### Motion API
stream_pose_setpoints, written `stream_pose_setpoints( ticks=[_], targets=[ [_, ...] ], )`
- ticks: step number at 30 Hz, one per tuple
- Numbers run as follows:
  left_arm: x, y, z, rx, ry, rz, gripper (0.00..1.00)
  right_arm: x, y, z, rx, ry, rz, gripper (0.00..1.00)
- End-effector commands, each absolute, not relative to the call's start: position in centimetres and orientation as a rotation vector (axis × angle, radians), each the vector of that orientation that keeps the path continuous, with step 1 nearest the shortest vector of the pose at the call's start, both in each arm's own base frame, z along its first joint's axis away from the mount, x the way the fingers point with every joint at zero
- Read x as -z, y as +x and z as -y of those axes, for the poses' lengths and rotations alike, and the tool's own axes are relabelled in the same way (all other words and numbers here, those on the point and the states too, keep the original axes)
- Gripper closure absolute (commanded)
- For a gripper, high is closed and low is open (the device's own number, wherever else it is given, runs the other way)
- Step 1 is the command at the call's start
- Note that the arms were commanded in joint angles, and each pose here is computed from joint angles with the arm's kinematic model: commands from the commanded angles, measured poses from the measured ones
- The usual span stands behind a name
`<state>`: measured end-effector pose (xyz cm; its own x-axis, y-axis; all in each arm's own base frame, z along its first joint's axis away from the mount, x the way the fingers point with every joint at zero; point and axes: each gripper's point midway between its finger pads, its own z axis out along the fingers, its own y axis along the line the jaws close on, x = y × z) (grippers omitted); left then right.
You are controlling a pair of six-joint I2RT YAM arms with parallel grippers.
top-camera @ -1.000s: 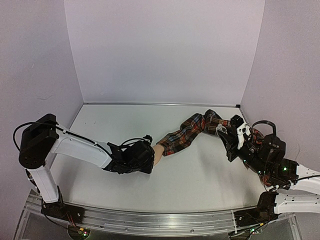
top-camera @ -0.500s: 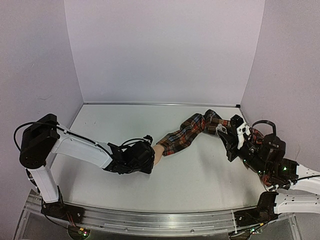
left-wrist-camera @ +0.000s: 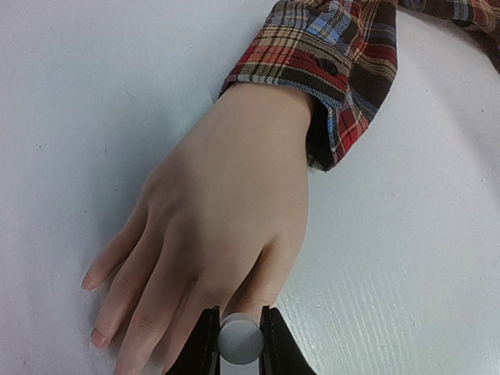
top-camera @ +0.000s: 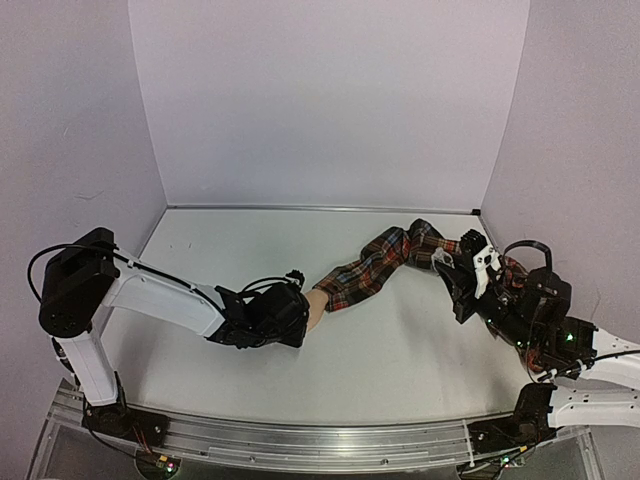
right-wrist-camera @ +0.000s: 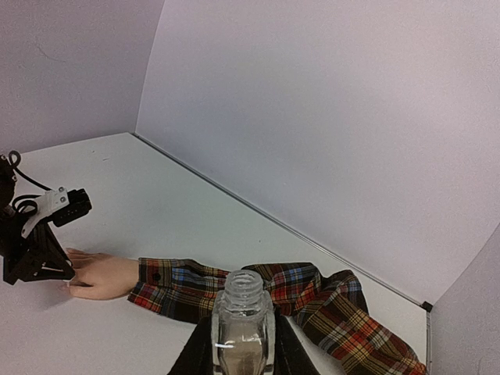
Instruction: Paint the nails
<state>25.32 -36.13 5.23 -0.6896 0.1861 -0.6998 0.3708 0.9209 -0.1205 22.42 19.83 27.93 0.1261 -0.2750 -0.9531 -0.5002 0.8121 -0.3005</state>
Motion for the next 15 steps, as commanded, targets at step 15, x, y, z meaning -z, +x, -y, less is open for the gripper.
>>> stream_pose_setpoints(
  ticks=[15],
  targets=[
    [-6.27, 24.73, 35.23, 0.34, 0.341, -2.338, 1.0, -29.25, 22.58, -19.36, -0.207, -0.608, -1.443, 1.0]
  ],
)
